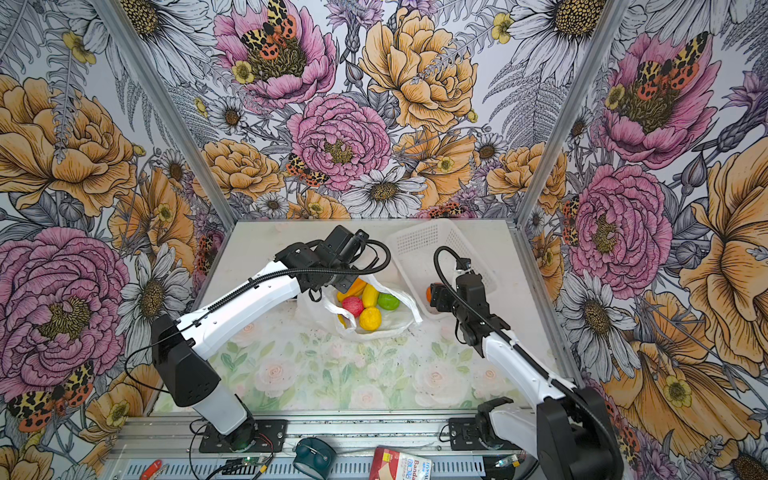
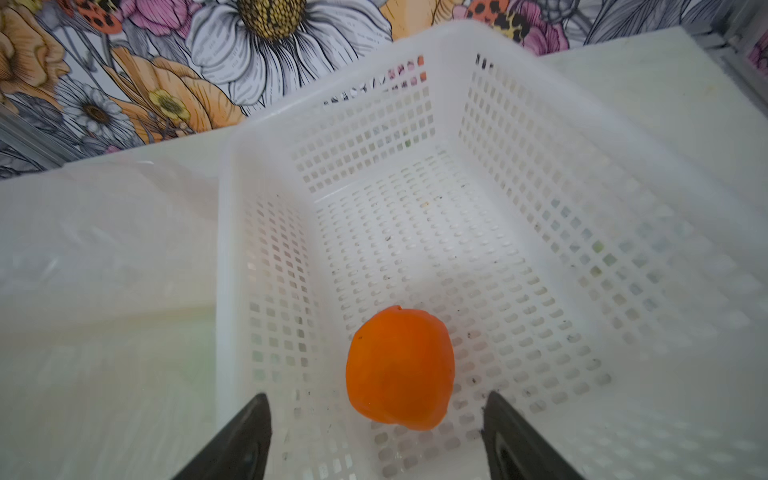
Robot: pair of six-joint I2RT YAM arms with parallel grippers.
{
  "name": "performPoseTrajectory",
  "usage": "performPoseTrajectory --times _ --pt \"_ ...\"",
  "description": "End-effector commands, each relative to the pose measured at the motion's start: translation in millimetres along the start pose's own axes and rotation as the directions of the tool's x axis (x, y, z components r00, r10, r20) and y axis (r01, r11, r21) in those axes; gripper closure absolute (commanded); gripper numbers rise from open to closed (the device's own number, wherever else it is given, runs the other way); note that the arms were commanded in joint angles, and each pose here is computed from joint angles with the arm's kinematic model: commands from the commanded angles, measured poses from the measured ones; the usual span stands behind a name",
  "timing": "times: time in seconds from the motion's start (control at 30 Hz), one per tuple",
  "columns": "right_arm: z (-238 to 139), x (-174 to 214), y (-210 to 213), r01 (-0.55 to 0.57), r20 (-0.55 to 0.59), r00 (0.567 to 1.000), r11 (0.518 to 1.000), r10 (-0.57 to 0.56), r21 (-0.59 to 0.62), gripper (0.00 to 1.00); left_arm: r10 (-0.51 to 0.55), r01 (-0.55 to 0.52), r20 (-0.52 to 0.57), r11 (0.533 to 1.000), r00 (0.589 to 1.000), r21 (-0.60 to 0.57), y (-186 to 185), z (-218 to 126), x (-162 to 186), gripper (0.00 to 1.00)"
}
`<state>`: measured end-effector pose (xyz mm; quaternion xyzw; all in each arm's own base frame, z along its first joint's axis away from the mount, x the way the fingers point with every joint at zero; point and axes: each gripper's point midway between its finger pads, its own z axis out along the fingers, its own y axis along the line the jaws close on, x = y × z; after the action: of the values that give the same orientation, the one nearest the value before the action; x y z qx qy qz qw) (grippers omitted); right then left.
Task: Untie the knot of the plastic bag and take out the fruit
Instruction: 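Open the right gripper to drop the orange fruit into the basket, then reach the right gripper back into the bag toward the yellow fruit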
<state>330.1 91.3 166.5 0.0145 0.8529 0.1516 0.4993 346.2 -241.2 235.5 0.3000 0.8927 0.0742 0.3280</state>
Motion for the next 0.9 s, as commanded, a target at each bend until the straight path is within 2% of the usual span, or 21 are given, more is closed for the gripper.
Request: performPoseTrajectory --times 0.0,0.2,0.33,0.43,0.5,0.57,0.63,0.73,0.8,0.87 --pt "-42.4 -34.3 39.0 0.055 0.18 0.983 0.984 -0.023 -0.172 0.24 -0.001 0.001 0.01 1.0 1.0 -0.004 3.6 -4.0 -0.8 1.0" --pt "-108.3 -39.4 95.6 0.213 0.316 0.945 0.898 -0.088 -0.385 0.3 0.006 -0.006 0.004 1.0 1.0 -0.006 0.9 -2.0 0.4 1.0" --pt "-129.0 -27.0 139.6 0.314 0.329 0.933 0.782 -0.148 -0.538 0.34 0.014 -0.014 -0.004 1.0 1.0 -0.004 -1.8 1.4 1.3 1.0" --pt "-126.4 -6.8 171.6 0.392 0.305 0.918 0.699 -0.253 -0.598 0.39 0.018 -0.018 -0.009 1.0 1.0 -0.01 -1.3 2.5 2.3 1.0" --pt "-121.5 11.8 193.1 0.452 0.288 0.891 0.637 -0.35 -0.625 0.44 0.016 -0.017 -0.009 1.0 1.0 -0.01 -1.0 2.7 2.4 1.0" --pt "-118.2 37.1 218.5 0.52 0.282 0.842 0.555 -0.46 -0.649 0.48 0.017 -0.017 -0.009 1.0 1.0 -0.007 -1.5 2.6 2.1 1.0" --pt "-111.3 56.2 235.6 0.581 0.29 0.788 0.503 -0.542 -0.639 0.51 0.016 -0.016 -0.009 1.0 1.0 -0.005 -1.6 2.8 2.2 1.0" --pt "-92.0 75.3 246.5 0.626 0.278 0.74 0.474 -0.613 -0.619 0.58 0.009 -0.009 -0.005 1.0 1.0 -0.004 0.4 1.0 1.7 1.0" --pt "-77.7 82.1 247.3 0.642 0.266 0.723 0.478 -0.638 -0.599 0.66 0.007 -0.007 -0.001 1.0 1.0 -0.004 1.4 -0.2 1.3 1.0" --pt "-63.1 87.3 243.6 0.662 0.253 0.708 0.493 -0.66 -0.565 0.7 0.003 -0.003 0.001 1.0 1.0 -0.009 2.7 -1.2 1.0 1.0"
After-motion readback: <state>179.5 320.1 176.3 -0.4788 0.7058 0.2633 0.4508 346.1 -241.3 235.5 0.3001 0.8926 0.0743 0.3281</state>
